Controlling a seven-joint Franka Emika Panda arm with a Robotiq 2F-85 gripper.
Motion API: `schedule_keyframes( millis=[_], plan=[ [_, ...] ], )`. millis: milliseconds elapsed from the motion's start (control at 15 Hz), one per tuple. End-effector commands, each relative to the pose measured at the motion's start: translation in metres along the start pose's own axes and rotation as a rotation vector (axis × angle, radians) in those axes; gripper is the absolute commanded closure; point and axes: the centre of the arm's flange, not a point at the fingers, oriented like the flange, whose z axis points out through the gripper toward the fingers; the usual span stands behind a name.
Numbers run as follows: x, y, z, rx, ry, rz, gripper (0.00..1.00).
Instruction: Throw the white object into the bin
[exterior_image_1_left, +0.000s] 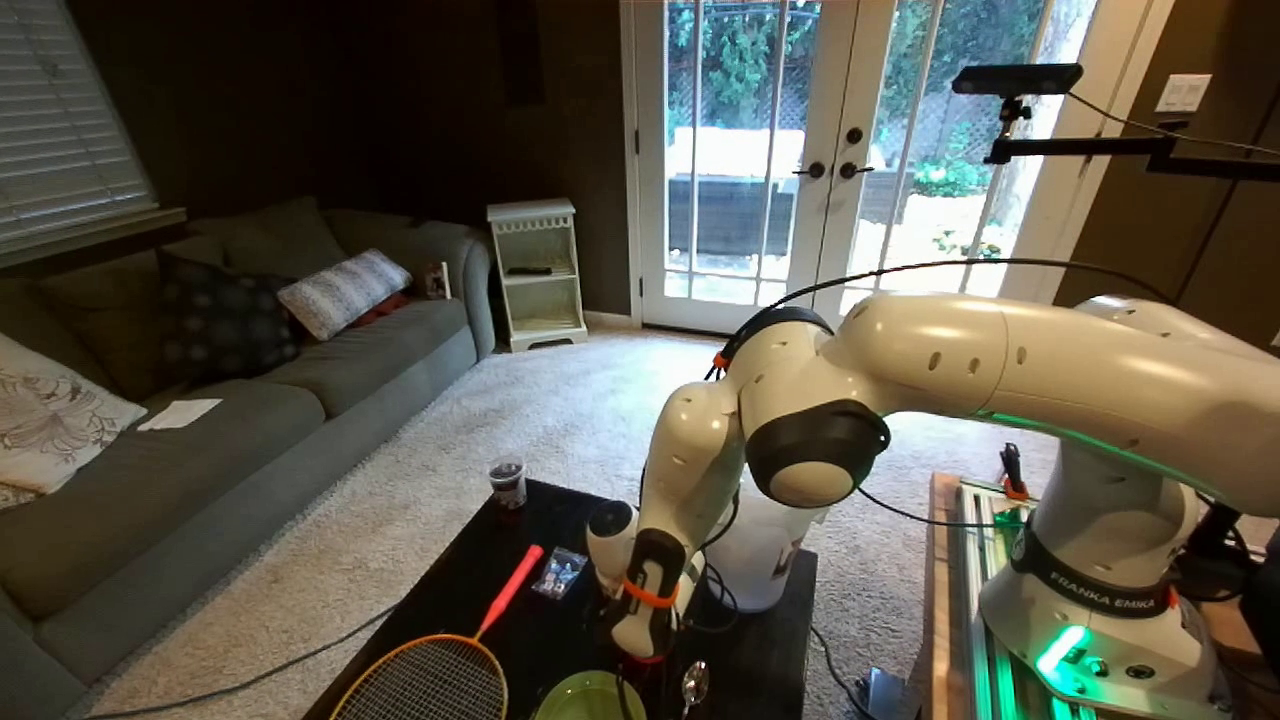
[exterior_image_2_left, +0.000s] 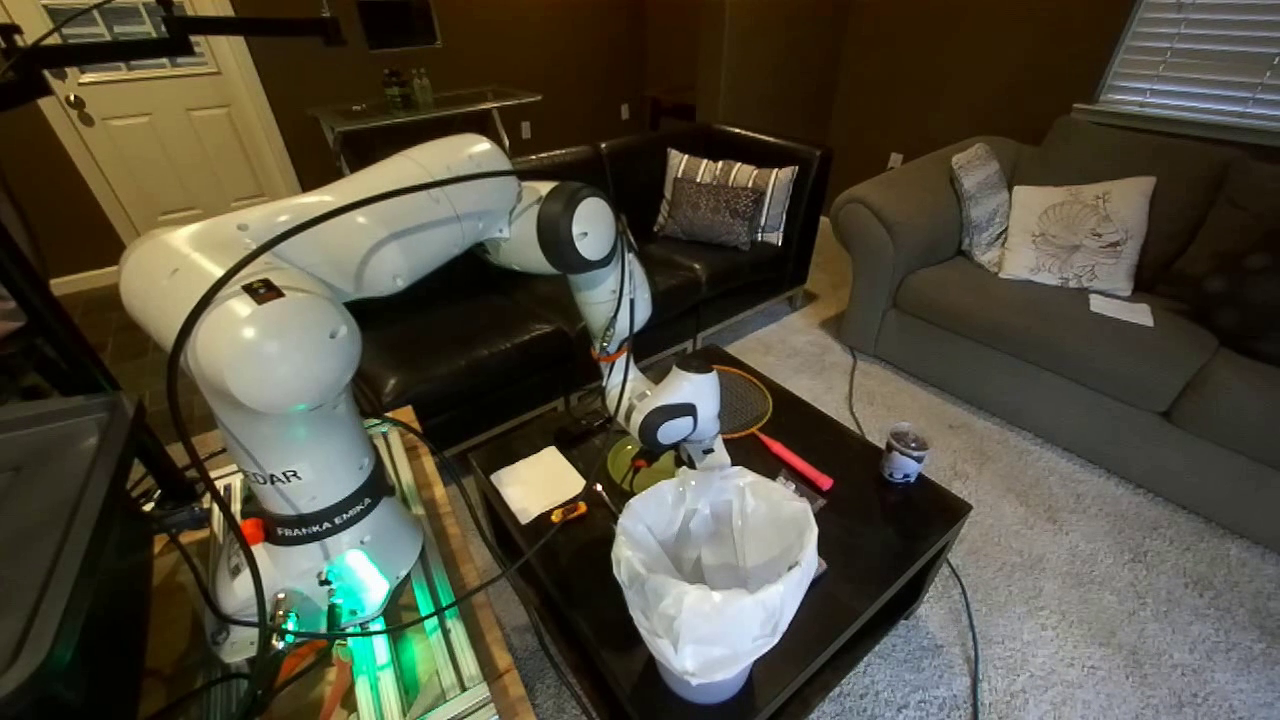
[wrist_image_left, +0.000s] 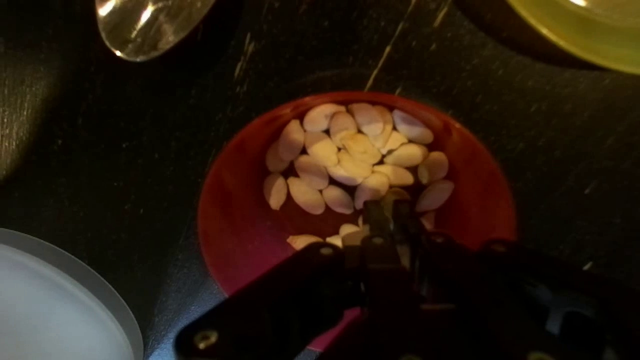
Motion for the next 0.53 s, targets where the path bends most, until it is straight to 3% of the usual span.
schedule_keyframes(
  millis=[0,467],
  plan=[
    [-0.007,0.013,-0.013,-0.012,0.019,0.005,1.0],
    [-0.011,0.025,-0.029,-0.012,0.025,-0.004,0.99]
  ],
)
